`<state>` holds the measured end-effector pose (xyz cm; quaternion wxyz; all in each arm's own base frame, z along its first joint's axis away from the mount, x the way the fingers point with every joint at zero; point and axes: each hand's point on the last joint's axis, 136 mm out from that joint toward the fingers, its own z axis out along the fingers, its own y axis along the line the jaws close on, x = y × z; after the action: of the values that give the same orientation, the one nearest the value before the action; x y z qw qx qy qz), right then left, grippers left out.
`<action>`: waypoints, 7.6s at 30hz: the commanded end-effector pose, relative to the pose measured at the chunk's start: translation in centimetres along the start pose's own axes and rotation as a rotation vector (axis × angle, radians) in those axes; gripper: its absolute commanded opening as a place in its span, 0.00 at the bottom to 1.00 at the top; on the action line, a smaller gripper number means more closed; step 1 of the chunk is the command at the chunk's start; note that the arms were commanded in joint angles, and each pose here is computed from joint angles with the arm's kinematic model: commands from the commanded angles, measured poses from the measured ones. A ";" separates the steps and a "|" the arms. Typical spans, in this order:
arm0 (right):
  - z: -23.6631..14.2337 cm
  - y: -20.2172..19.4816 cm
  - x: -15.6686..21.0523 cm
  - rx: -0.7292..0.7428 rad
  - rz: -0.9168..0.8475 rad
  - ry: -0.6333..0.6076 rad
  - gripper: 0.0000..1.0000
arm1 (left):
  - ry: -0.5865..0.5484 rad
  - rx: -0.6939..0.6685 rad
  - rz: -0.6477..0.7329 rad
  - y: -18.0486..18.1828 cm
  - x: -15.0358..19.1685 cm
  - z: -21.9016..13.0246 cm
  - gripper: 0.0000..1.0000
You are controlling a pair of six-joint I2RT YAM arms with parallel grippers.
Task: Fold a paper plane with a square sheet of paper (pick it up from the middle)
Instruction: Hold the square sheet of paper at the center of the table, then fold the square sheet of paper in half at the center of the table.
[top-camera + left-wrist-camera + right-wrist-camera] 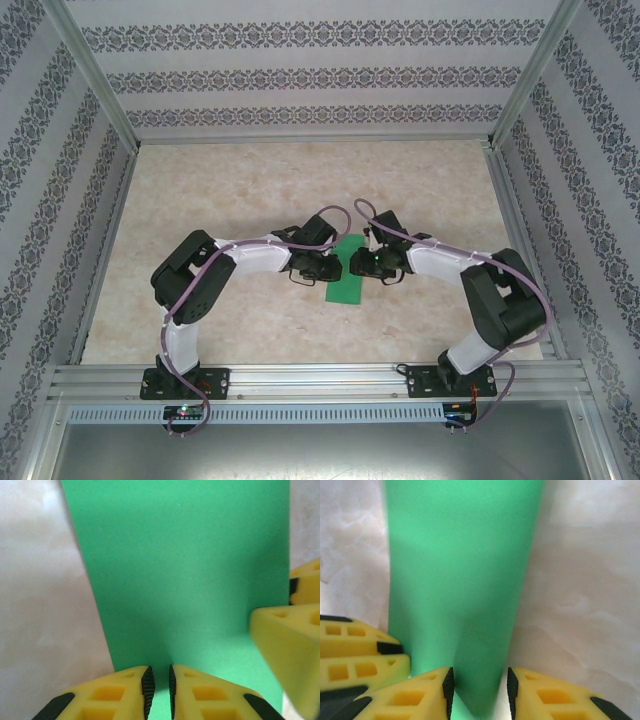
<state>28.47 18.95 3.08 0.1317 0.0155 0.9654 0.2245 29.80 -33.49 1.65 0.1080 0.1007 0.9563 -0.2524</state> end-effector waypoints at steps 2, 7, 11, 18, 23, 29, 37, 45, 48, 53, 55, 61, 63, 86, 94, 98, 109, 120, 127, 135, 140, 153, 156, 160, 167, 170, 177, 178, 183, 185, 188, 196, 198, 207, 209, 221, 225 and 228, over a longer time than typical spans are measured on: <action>-2.0 1.0 0.2 -0.078 0.013 -0.044 0.33 | 0.160 -0.266 0.004 6.8 5.4 2.6 0.23; -2.8 3.4 0.0 -0.239 0.067 -0.070 0.24 | 0.171 -0.269 0.009 6.9 5.8 2.9 0.23; -1.4 3.3 -0.2 -0.269 0.099 -0.041 0.12 | 0.176 -0.279 0.014 7.0 6.0 3.0 0.23; 0.5 1.9 -0.5 -0.244 0.106 -0.019 0.07 | 0.168 -0.288 0.013 7.2 6.2 2.6 0.23; 1.3 0.3 -0.1 -0.203 0.113 0.001 0.05 | 0.171 -0.297 0.014 7.5 6.4 2.7 0.23; 2.3 -2.1 0.9 -0.123 0.109 0.025 0.05 | 0.180 -0.301 0.020 7.6 6.5 2.7 0.23; 2.4 -3.3 1.2 -0.088 0.110 0.037 0.05 | 0.191 -0.300 0.026 7.6 6.7 2.7 0.24; 0.3 2.3 1.2 -0.267 0.086 0.018 0.05 | 0.197 -0.300 0.024 7.6 6.7 2.7 0.24; 0.8 1.9 2.5 -0.248 0.088 0.054 0.04 | 0.200 -0.301 0.027 7.6 6.7 2.8 0.23; 1.8 0.3 4.2 -0.191 0.091 0.102 0.04 | 0.208 -0.301 0.029 7.7 6.8 2.9 0.24; 1.9 -0.5 4.7 -0.153 0.085 0.114 0.04 | 0.207 -0.301 0.030 7.6 6.8 2.9 0.24; 1.4 -2.6 6.4 -0.074 0.074 0.144 0.04 | 0.215 -0.310 0.037 7.8 6.9 2.8 0.24; 1.2 -2.9 6.9 -0.071 0.080 0.148 0.04 | 0.220 -0.314 0.036 7.9 7.0 2.8 0.23; -0.1 2.7 5.4 -0.233 0.058 0.066 0.04 | 0.222 -0.290 0.038 7.1 6.6 2.6 0.23; 0.7 0.3 8.5 -0.144 0.064 0.140 0.03 | 0.222 -0.293 0.045 7.0 6.5 2.4 0.23; 0.2 -1.3 10.1 -0.093 0.093 0.147 0.03 | 0.229 -0.299 0.051 7.2 6.6 2.5 0.23; -1.2 -2.6 11.4 -0.079 0.137 0.107 0.03 | 0.240 -0.293 0.063 7.0 6.6 2.5 0.24; -5.5 1.9 1.9 -0.297 0.189 -0.158 0.03 | 0.218 -0.276 0.074 6.5 6.1 2.3 0.24; -3.1 2.4 -0.9 -0.326 0.185 -0.149 0.03 | 0.202 -0.282 0.092 6.4 5.6 2.0 0.24; 0.4 0.4 -2.3 -0.267 0.189 -0.108 0.02 | 0.198 -0.304 0.112 6.8 5.5 1.8 0.24; 1.8 -2.0 -2.0 -0.173 0.205 -0.091 0.02 | 0.207 -0.324 0.114 7.4 6.0 1.9 0.23; 0.2 -5.1 -3.2 -0.091 0.244 -0.156 0.02 | 0.231 -0.334 0.120 8.0 6.8 2.0 0.24; -0.6 -3.0 -3.9 -0.174 0.223 -0.167 0.02 | 0.232 -0.331 0.121 8.0 6.8 2.1 0.24; -1.8 0.2 -4.4 -0.246 0.172 -0.183 0.02 | 0.229 -0.329 0.123 7.9 6.6 2.2 0.23; -1.5 2.0 -4.8 -0.269 0.149 -0.184 0.01 | 0.232 -0.321 0.123 7.7 6.6 2.3 0.23; -0.2 1.9 -5.2 -0.272 0.156 -0.167 0.01 | 0.234 -0.322 0.124 7.7 6.7 2.2 0.24; 2.0 0.3 -5.7 -0.224 0.167 -0.138 0.01 | 0.229 -0.333 0.120 8.0 7.0 1.8 0.24; 2.3 -0.2 -5.6 -0.212 0.170 -0.136 0.01 | 0.230 -0.334 0.120 8.1 7.0 1.8 0.24; 3.1 -2.8 -5.7 -0.148 0.206 -0.153 0.01 | 0.241 -0.342 0.106 8.6 7.7 1.9 0.23; 3.2 -3.5 -5.8 -0.133 0.217 -0.164 0.00 | 0.246 -0.345 0.105 8.7 7.9 1.8 0.23; 3.4 -5.0 -5.8 -0.087 0.231 -0.185 0.00 | 0.254 -0.348 0.110 8.9 8.1 1.7 0.23; 2.8 -7.2 -7.3 -0.070 0.290 -0.246 0.00 | 0.271 -0.357 0.109 9.3 8.8 1.8 0.23; 2.4 -7.3 -7.8 -0.063 0.293 -0.261 0.00 | 0.270 -0.358 0.109 9.4 8.8 1.7 0.23; 0.0 -5.9 -9.4 -0.075 0.238 -0.294 0.00 | 0.276 -0.353 0.117 9.1 8.5 1.9 0.23; -0.7 -5.0 -9.6 -0.114 0.221 -0.290 0.00 | 0.280 -0.351 0.116 9.1 8.6 2.0 0.23; 0.1 0.2 -9.2 -0.257 0.196 -0.268 0.00 | 0.286 -0.336 0.121 8.8 8.5 2.3 0.23; 1.4 0.0 -9.9 -0.249 0.194 -0.257 0.00 | 0.282 -0.331 0.121 8.7 8.5 2.2 0.23; 2.2 -1.1 -10.3 -0.211 0.198 -0.250 0.00 | 0.279 -0.328 0.120 8.7 8.5 2.1 0.23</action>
<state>37.27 18.18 2.58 0.2072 0.1269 0.9113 0.3324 30.62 -33.76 1.40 0.1553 0.1752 0.9484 -0.2139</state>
